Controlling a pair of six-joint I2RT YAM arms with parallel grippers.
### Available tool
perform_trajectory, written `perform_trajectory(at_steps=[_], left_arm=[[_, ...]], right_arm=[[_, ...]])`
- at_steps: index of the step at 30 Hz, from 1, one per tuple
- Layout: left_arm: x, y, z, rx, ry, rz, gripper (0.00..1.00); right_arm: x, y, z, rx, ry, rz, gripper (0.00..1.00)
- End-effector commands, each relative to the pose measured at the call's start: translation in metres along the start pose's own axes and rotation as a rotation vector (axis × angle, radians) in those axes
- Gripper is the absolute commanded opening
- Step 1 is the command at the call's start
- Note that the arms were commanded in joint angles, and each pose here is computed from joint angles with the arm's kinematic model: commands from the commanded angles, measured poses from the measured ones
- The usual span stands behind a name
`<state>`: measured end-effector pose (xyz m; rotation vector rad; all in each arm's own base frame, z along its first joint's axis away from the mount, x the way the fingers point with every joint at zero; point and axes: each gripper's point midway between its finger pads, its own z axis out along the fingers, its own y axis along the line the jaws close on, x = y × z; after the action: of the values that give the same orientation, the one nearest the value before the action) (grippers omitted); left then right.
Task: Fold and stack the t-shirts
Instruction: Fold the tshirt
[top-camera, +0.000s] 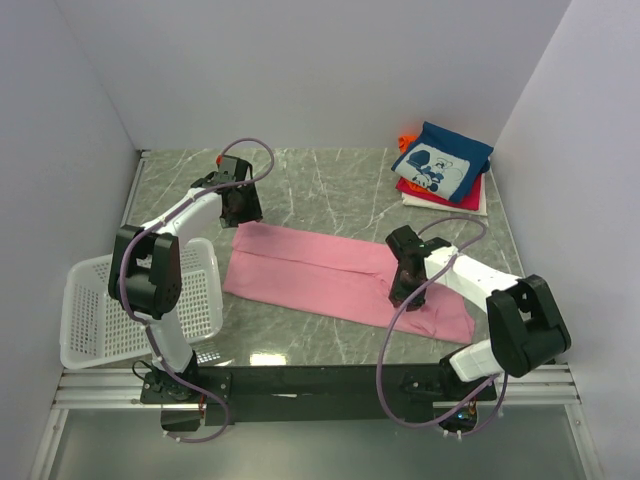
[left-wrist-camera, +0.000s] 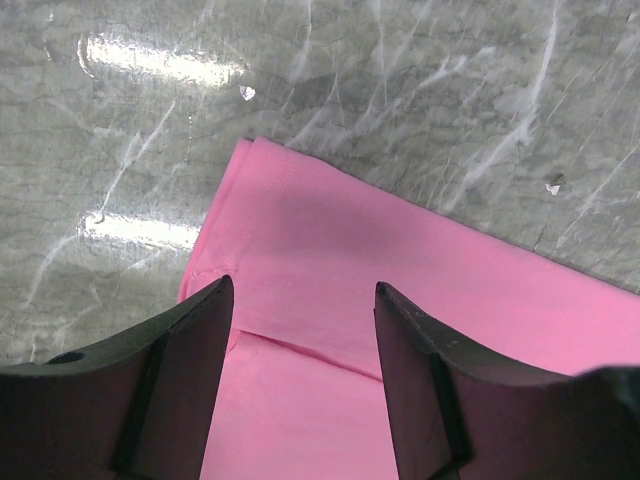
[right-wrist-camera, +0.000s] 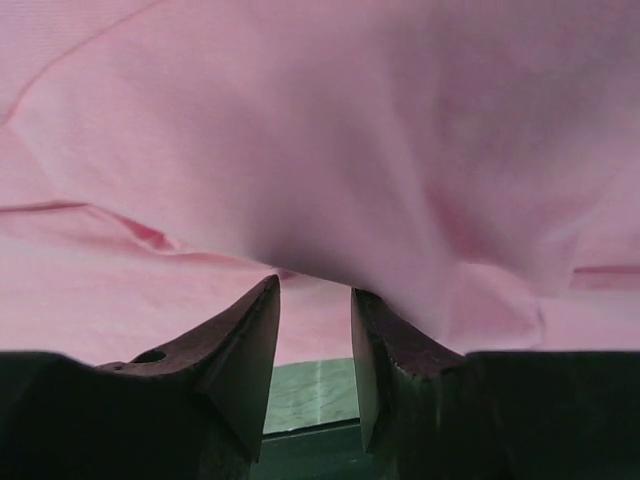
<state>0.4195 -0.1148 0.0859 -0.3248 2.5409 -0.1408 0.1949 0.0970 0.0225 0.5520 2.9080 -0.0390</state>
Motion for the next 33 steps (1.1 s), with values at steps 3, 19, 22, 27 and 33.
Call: perform_trajectory(at_steps=[3, 19, 22, 27, 33], left_arm=[[0.0, -0.002, 0.001, 0.011, -0.006, 0.004, 0.64], [0.002, 0.002, 0.004, 0.008, 0.0, 0.0, 0.64], [0.002, 0.002, 0.004, 0.007, -0.001, 0.0, 0.64], [0.001, 0.002, 0.004, 0.008, -0.001, 0.0, 0.64], [0.002, 0.002, 0.004, 0.007, 0.0, 0.0, 0.64]], right_arm=[[-0.018, -0.018, -0.008, 0.12, -0.066, 0.017, 0.43], [-0.026, -0.019, 0.003, 0.13, -0.043, 0.002, 0.2], [-0.024, -0.019, 0.006, 0.123, -0.033, 0.004, 0.11], [-0.028, -0.017, 0.003, 0.1, -0.039, 0.029, 0.0], [-0.051, -0.026, -0.014, 0.084, -0.09, 0.079, 0.0]])
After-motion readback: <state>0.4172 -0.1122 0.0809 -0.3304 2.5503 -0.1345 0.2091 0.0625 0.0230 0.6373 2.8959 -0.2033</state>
